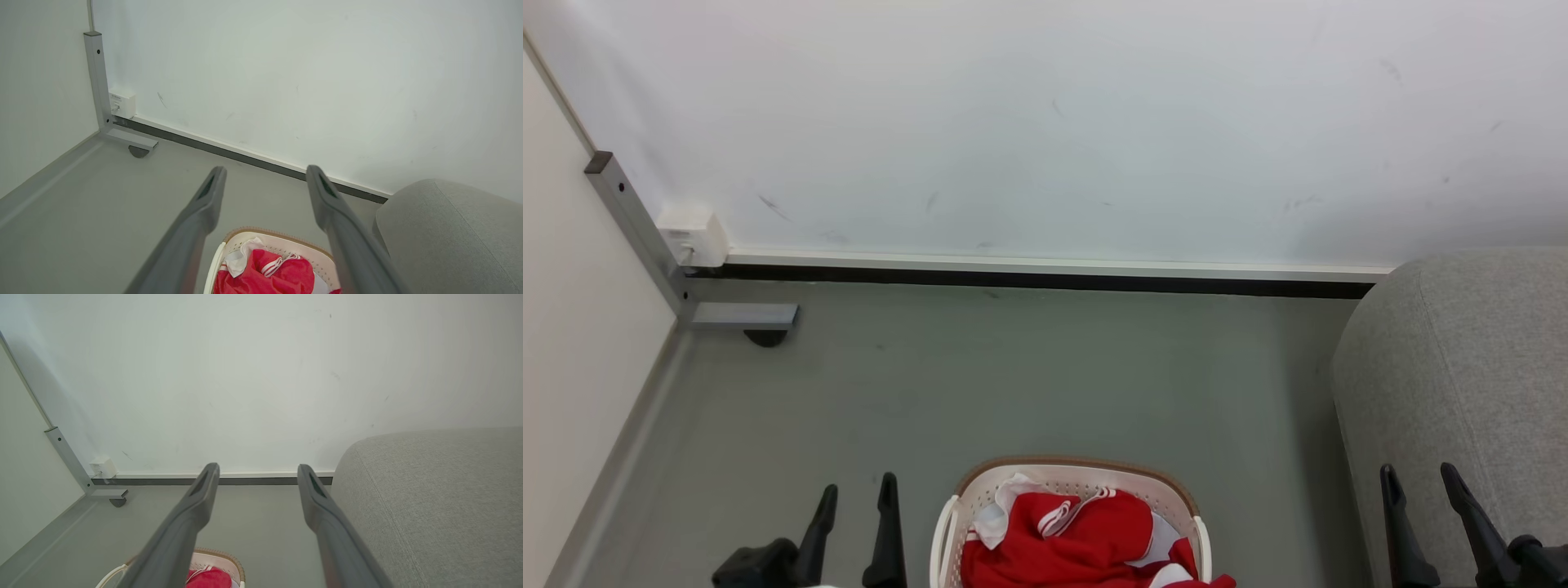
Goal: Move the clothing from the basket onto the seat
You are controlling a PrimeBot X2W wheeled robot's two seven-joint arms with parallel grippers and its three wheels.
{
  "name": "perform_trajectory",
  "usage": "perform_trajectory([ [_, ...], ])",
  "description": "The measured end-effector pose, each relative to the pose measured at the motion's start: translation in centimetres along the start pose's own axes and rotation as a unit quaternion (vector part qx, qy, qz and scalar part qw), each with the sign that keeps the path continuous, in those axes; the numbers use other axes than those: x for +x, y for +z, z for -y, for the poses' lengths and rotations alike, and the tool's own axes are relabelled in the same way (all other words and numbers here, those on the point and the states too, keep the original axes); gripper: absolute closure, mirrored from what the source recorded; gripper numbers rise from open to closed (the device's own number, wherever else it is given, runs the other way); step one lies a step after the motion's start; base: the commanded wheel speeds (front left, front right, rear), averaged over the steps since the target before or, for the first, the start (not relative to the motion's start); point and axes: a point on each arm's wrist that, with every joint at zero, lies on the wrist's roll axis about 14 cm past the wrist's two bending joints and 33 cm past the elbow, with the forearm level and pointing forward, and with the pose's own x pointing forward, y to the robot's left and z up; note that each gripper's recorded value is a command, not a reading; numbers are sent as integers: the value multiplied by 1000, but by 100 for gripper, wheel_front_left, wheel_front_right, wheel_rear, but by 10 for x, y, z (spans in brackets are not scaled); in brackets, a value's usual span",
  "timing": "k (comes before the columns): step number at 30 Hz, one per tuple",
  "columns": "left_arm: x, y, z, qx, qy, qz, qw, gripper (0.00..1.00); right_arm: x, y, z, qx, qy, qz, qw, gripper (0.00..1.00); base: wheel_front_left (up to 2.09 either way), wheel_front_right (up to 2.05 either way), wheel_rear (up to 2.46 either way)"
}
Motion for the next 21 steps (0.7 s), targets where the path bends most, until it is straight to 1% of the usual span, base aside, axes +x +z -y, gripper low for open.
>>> perform_trajectory([
  [7, -1, 1, 4, 29, -9, 6, 1000, 0, -4, -8, 5, 2, -13, -6, 1000, 0, 0, 0, 0],
  [21, -5, 0, 8, 77, -23, 17, 997, 0, -7, -10, 10, -34, -15, -6, 999, 0, 0, 0, 0],
])
